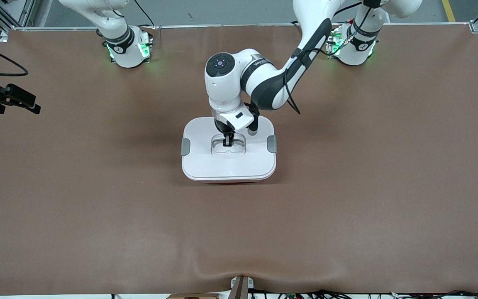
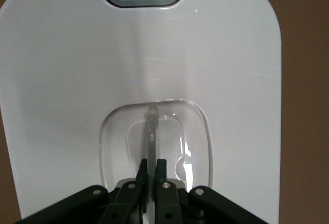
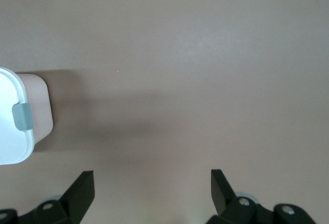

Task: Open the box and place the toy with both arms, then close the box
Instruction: 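Release the lid handle and raise the left gripper away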

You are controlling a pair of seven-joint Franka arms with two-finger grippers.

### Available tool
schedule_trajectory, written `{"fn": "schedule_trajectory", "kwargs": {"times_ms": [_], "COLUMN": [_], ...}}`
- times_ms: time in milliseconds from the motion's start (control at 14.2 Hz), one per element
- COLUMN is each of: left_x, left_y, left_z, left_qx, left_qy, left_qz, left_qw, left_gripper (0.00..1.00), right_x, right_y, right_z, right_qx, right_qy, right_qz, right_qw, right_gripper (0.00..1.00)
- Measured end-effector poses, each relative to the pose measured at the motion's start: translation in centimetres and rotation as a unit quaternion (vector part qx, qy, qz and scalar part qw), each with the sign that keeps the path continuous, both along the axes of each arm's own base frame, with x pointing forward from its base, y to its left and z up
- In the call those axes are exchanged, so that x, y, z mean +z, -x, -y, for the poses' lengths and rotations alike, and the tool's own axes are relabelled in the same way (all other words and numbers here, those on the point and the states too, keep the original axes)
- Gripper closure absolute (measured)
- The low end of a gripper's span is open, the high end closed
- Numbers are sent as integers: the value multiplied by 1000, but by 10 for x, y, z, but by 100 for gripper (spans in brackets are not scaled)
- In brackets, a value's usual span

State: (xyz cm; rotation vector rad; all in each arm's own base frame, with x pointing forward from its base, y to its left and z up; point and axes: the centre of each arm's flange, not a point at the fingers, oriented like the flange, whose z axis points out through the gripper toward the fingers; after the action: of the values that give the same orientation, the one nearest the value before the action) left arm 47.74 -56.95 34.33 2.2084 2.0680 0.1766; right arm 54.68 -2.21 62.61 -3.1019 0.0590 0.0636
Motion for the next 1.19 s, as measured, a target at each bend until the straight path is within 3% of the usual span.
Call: {"fn": "schedule_trajectory", "kwargs": {"times_ms": [1195], "left_x": [-8], "left_y": [-1], "left_z": [-1], "left_qx": [-18], "left_qy": [-8], "left_qz": [-4], "left_qw": [1000], "left_gripper": [90], "right_x": [0], "right_y": [0], "right_z": [0], "right_qx": [0], "right_qy": [0], "right_qz": [0], "right_qw": [1000], "right_gripper": [0]}}
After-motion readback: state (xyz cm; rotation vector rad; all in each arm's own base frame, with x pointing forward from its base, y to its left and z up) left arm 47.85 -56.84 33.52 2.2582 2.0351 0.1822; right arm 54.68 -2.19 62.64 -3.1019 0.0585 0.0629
